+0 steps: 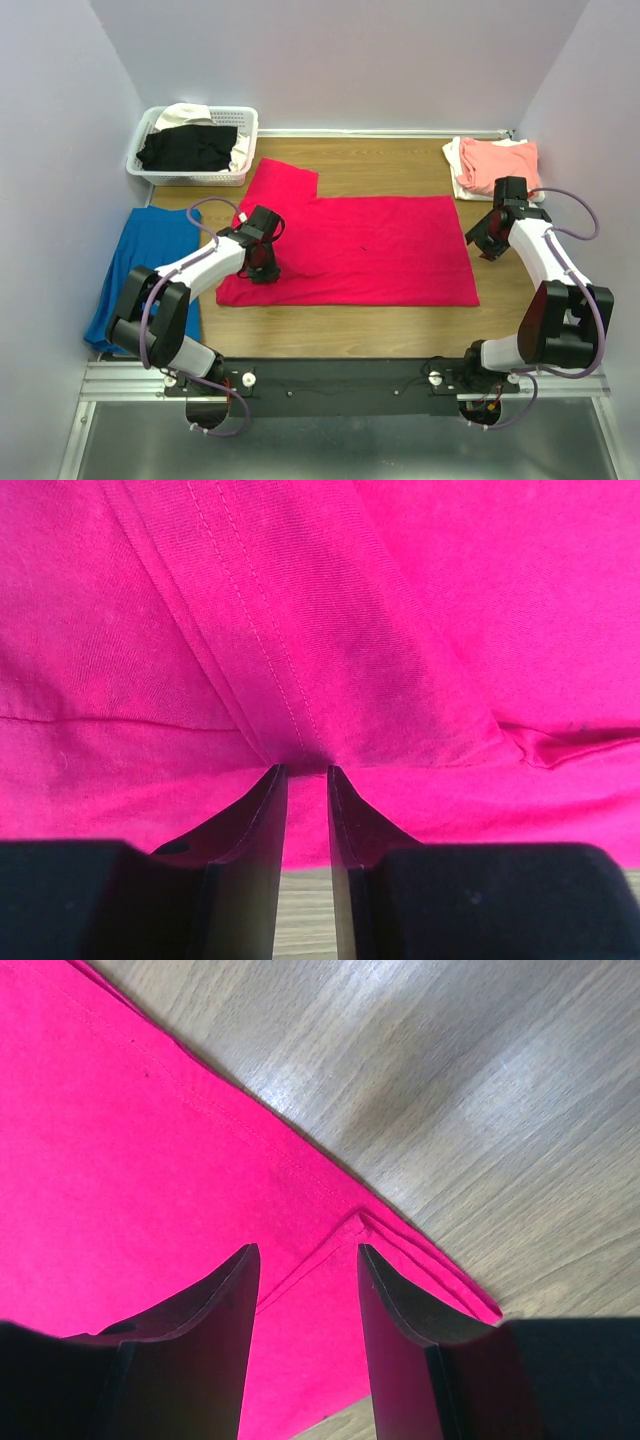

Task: Fold and stack the t-shirts
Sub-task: Fold the flattened tshirt in 1/3 of the way

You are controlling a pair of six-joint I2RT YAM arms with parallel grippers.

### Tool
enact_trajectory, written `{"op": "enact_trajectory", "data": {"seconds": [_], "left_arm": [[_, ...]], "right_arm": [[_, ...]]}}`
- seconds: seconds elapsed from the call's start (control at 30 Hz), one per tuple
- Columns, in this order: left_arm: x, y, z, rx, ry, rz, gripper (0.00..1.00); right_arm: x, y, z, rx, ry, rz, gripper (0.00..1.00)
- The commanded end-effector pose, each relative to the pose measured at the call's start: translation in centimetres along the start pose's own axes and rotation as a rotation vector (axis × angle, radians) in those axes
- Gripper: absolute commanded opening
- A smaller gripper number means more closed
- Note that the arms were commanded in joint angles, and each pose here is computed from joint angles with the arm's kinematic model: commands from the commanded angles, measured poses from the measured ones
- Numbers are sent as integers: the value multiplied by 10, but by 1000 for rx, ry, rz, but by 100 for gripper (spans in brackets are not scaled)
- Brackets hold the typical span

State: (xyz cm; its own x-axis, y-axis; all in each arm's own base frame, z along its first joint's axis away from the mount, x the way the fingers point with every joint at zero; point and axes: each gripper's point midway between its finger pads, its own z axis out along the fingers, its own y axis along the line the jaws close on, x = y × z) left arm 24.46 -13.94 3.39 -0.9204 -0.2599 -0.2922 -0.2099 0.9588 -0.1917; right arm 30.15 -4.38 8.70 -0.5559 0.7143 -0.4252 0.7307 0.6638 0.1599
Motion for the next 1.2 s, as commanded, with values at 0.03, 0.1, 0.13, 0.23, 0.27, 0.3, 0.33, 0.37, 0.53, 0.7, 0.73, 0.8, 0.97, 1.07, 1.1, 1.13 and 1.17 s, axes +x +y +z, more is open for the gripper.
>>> {"op": "enact_trajectory", "data": {"seconds": [0.03,0.1,0.13,0.23,0.27,0.3,0.33,0.37,0.53,0.7,0.73,0.8,0.97,1.07,1.1,1.13,1.17], "left_arm": [[7,-1,7,-11,29,-9,30],[7,-2,8,-18,31,-2,27],[6,-3,8,-17,28,0,25],[2,-4,6,-24,17,1,14],[1,-5,5,-24,15,4,6],[-1,-5,4,-27,11,4,3],[-2,-6,3,-28,8,7,0],[-3,-6,3,-30,4,9,0],[-22,-11,-12,-44,-52,15,0],[-48,-25,-32,-26,-129,23,0],[-52,-27,-34,-25,-138,27,0],[-64,-35,-36,-13,-163,42,0],[-87,-52,-22,3,-196,92,0],[-96,-64,-8,3,-180,115,0],[-98,-68,-6,1,-178,120,0],[-99,-68,-6,-5,-181,121,0],[-99,-68,-7,-10,-183,119,0]], "right_arm": [[3,-5,4,17,14,-11,52],[3,-5,4,17,14,-11,52],[4,-6,5,21,17,-12,52],[5,-7,5,25,19,-12,52],[5,-8,5,25,17,-14,52],[5,-8,5,25,17,-11,52],[5,-8,4,24,16,-10,52],[6,-8,5,26,18,-11,51],[6,-9,4,27,14,-9,51],[6,-10,4,29,14,-5,51],[6,-9,4,29,14,-3,51],[6,-9,5,31,14,0,51],[6,-10,6,36,16,2,50],[5,-8,5,31,12,1,50],[5,-8,4,29,12,2,50],[4,-8,3,27,10,1,50],[5,-8,3,23,11,-4,50]]}}
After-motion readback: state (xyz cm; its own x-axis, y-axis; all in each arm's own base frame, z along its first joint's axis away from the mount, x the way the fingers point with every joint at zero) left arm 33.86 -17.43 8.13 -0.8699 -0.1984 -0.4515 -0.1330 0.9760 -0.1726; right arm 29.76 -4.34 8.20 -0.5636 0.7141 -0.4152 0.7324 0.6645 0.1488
